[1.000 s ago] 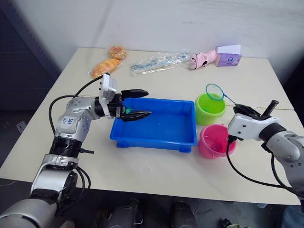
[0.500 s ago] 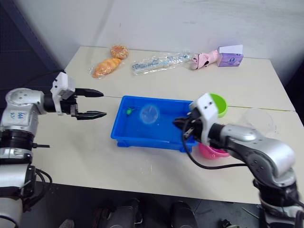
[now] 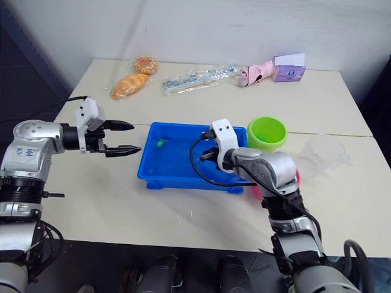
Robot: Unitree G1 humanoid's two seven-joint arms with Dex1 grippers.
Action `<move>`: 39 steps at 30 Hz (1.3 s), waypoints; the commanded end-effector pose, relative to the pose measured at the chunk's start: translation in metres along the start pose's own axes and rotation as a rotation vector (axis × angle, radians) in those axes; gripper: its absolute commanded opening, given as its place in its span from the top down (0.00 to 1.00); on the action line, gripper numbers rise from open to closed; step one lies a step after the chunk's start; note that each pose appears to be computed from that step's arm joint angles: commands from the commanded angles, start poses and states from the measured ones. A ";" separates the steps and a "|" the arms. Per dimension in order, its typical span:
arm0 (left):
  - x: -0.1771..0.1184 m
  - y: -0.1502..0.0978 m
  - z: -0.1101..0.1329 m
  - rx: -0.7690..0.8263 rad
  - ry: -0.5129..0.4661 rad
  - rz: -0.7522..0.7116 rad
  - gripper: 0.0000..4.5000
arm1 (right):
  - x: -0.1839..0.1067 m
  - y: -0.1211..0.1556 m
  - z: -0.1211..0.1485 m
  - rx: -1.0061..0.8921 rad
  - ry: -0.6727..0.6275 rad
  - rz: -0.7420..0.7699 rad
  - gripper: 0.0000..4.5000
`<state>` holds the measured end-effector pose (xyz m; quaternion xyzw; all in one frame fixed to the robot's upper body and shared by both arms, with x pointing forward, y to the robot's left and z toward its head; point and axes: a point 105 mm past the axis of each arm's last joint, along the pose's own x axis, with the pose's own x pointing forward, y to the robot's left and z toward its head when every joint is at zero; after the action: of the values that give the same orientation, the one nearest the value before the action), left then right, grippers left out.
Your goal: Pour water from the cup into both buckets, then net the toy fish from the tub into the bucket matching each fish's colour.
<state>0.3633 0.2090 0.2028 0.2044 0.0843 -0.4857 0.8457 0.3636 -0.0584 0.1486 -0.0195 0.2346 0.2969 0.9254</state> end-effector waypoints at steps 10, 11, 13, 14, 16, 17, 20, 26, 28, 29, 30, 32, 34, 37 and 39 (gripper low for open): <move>-0.003 -0.010 0.010 0.028 0.033 0.129 0.01 | 0.040 0.053 0.026 0.004 -0.137 0.168 1.00; -0.005 -0.010 0.009 0.028 0.034 0.131 0.01 | 0.041 0.056 0.028 0.011 -0.147 0.183 1.00; -0.011 -0.009 0.007 0.030 0.043 0.134 0.01 | 0.040 0.064 0.032 0.032 -0.178 0.229 1.00; -0.013 -0.008 0.006 0.032 0.046 0.129 0.01 | 0.039 0.067 0.034 0.038 -0.190 0.244 1.00; -0.016 -0.008 0.006 0.034 0.047 0.120 0.01 | 0.037 0.069 0.036 0.045 -0.205 0.267 1.00; -0.016 -0.009 0.006 0.036 0.045 0.111 0.01 | 0.035 0.069 0.037 0.047 -0.216 0.275 1.00; -0.018 -0.008 0.005 0.062 0.062 0.080 0.01 | 0.028 0.068 0.038 0.052 -0.246 0.289 1.00; -0.022 -0.005 0.004 0.055 0.072 0.060 0.01 | 0.011 0.063 0.035 0.067 -0.255 0.304 1.00; -0.021 -0.005 0.004 0.054 0.068 0.057 0.01 | 0.006 0.059 0.034 0.072 -0.254 0.297 1.00; -0.020 -0.006 0.005 0.052 0.062 0.055 0.01 | 0.003 0.057 0.033 0.076 -0.254 0.294 1.00; -0.019 -0.007 0.005 0.051 0.057 0.051 0.01 | 0.000 0.055 0.032 0.079 -0.254 0.290 1.00; -0.018 -0.009 0.006 0.049 0.044 0.040 0.01 | -0.008 0.051 0.029 0.080 -0.249 0.283 1.00; -0.018 -0.011 0.007 0.048 0.033 0.030 0.01 | -0.015 0.047 0.026 0.079 -0.240 0.279 1.00; -0.016 -0.013 0.008 0.044 0.006 0.020 0.01 | -0.030 0.041 0.021 0.122 -0.237 0.286 1.00; -0.013 -0.015 0.012 0.038 -0.031 0.004 0.01 | -0.041 0.038 0.018 0.133 -0.236 0.293 1.00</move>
<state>0.3466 0.2117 0.1989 0.2118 0.0976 -0.4789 0.8463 0.3307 -0.0418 0.1709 0.1084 0.1687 0.3969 0.8957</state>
